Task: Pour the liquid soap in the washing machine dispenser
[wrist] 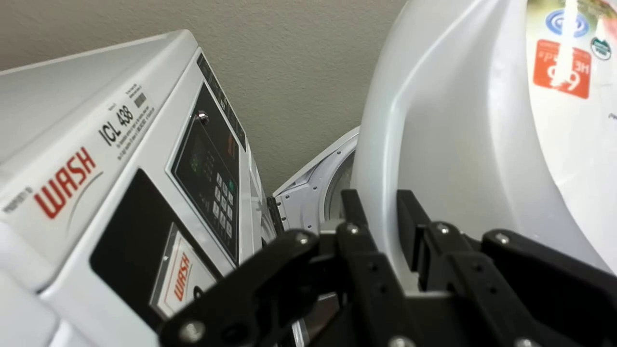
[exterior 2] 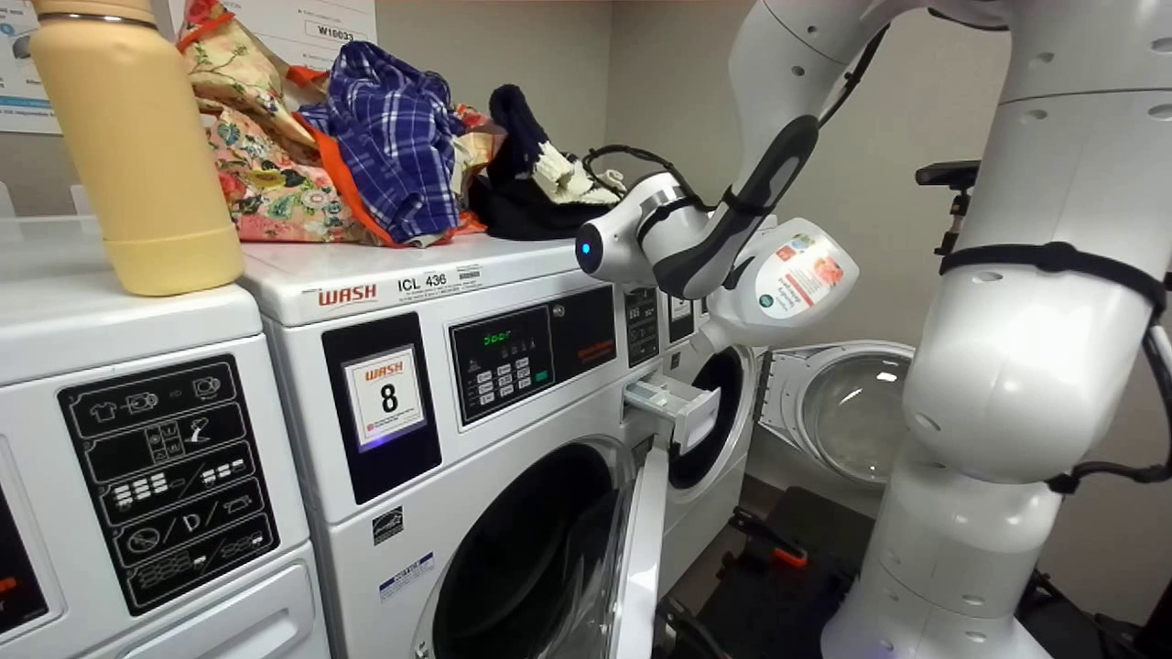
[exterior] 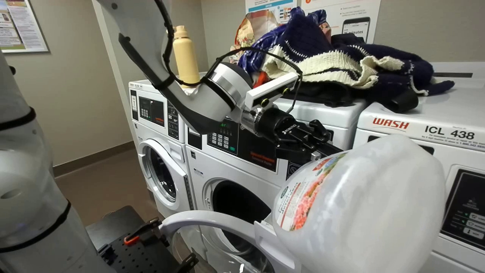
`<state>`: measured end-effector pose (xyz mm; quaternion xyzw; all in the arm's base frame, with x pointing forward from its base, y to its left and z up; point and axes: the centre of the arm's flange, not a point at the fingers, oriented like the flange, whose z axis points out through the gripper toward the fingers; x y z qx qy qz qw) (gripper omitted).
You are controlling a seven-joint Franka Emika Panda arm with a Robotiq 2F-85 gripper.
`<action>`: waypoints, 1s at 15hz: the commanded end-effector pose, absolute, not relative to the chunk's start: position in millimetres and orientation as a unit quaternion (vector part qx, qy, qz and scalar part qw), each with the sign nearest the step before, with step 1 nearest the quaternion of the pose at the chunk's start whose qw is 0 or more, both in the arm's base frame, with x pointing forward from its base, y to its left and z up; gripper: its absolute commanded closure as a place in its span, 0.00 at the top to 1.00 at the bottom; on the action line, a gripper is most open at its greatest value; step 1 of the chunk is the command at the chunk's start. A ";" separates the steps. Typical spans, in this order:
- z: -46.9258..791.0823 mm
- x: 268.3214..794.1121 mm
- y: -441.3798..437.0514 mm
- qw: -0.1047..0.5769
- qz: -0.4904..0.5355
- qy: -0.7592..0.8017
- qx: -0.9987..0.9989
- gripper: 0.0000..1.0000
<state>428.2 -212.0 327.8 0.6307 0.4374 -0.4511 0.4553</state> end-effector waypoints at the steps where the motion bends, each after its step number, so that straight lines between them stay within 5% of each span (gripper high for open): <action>1: 345.0 432.7 -213.1 0.471 -0.468 0.437 0.607 0.06; 15: 354.8 429.9 -213.8 0.486 -0.438 0.423 0.627 0.06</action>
